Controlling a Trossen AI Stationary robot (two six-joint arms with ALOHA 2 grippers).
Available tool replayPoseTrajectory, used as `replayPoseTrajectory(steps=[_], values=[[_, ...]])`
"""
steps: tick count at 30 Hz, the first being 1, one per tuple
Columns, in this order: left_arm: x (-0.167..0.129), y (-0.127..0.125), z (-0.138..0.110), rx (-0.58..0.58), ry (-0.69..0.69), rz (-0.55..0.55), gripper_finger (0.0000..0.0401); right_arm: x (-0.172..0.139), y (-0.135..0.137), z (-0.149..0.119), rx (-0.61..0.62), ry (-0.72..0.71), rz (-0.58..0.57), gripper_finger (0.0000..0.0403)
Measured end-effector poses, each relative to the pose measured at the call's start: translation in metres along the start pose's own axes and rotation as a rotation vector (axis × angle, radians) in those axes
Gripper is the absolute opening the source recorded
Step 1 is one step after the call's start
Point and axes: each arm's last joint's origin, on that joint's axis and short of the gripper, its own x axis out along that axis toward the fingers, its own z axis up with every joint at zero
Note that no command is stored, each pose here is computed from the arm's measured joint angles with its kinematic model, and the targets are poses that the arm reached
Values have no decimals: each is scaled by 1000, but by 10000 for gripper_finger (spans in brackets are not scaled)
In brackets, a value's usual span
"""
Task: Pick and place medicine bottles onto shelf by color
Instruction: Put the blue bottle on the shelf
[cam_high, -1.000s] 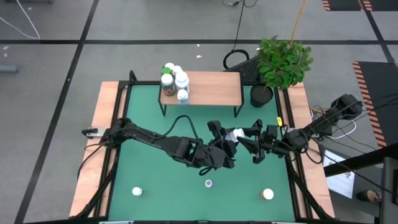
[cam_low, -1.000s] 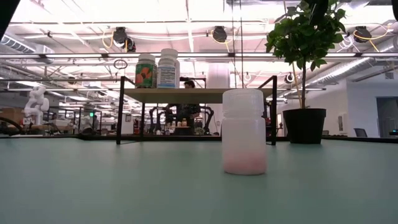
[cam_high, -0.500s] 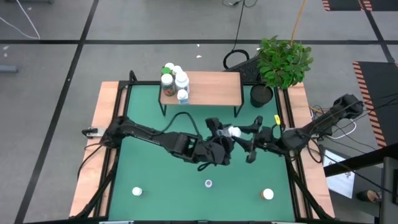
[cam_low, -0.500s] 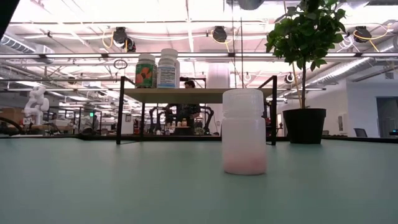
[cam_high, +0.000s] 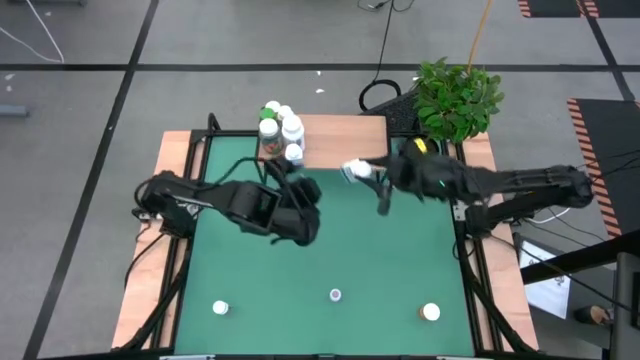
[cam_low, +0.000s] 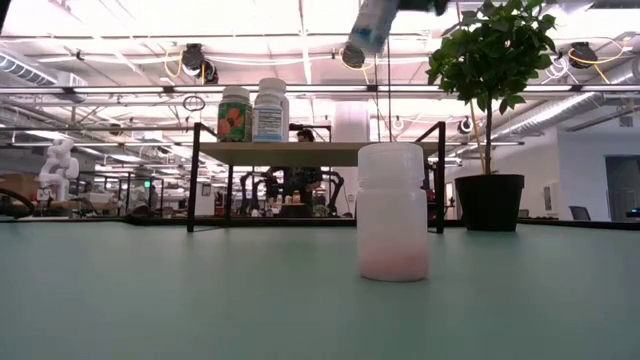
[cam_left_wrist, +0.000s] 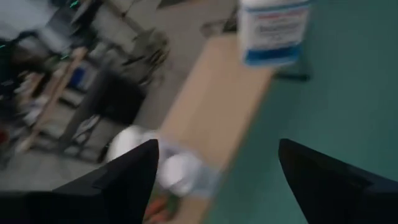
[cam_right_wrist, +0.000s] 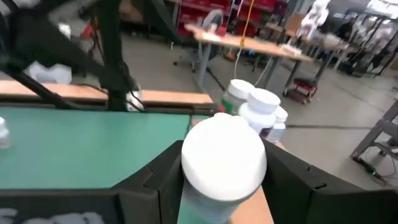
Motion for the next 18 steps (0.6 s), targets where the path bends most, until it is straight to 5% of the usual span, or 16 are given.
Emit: replayPoseTrajectory(steps=[6, 18], values=[[-5, 54, -15, -46, 60, 160, 301, 48, -54, -7, -36, 106, 6, 168], [4, 155, -36, -213, 152, 307, 253, 119, -138, -32, -74, 226, 149, 169]])
